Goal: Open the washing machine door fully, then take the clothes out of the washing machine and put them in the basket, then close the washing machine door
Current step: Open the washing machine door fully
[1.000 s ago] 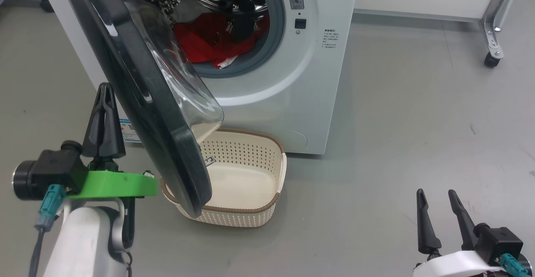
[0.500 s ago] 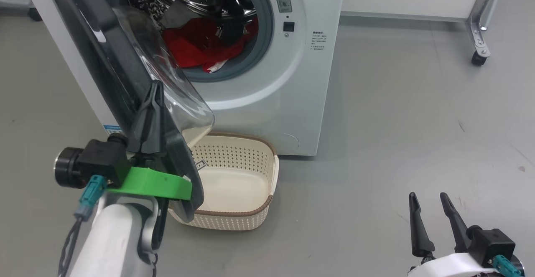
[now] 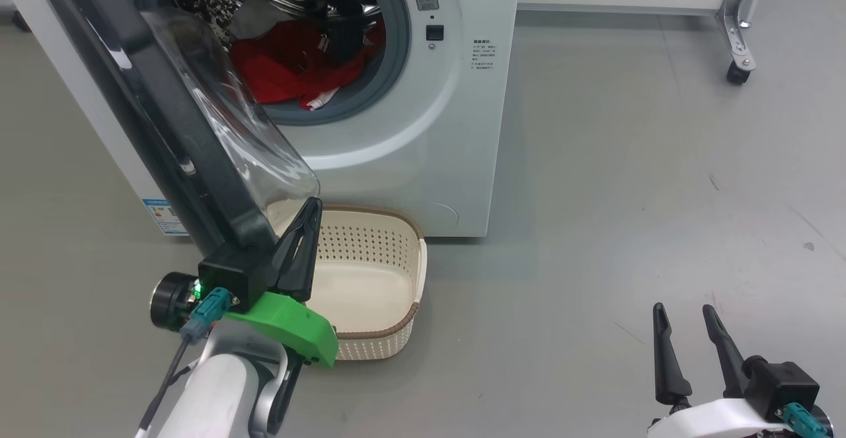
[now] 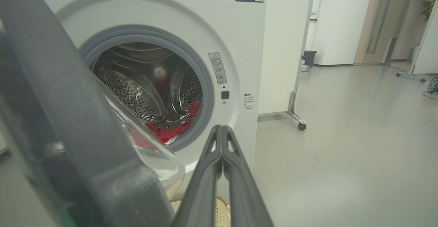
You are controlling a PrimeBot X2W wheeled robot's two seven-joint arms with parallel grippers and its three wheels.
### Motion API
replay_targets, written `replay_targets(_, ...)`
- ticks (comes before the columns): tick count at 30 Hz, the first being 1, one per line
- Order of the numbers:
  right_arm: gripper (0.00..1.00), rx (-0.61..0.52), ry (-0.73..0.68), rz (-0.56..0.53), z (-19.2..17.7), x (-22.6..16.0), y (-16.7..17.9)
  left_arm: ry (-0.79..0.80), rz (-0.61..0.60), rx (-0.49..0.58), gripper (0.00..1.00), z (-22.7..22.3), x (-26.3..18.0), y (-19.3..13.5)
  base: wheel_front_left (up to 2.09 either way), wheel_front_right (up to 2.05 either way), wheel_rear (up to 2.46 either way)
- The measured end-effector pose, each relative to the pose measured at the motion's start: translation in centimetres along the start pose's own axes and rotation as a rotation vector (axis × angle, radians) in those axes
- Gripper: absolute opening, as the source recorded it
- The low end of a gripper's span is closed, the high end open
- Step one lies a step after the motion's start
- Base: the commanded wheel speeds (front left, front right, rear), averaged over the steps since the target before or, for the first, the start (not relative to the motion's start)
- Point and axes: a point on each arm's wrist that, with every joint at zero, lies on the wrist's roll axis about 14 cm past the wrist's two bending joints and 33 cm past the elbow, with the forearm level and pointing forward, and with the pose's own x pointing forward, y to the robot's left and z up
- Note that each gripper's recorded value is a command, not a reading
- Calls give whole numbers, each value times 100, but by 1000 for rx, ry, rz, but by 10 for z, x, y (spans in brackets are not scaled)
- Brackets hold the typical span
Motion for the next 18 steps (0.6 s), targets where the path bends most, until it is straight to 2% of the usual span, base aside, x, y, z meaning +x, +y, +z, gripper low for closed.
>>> replay_targets(4,100,2,0,-10,0,0,-3,43,9,-10,0,-13,-1,3,0,0,0)
replay_targets(9,100,9,0,-19,-1,1,-4,99,34,-75,0,-29,-4,8,0,0,0)
replay_targets(18,100,20,5,-23,-3,2,-4,187,73,-105,0,-55,-10,16,0,0,0)
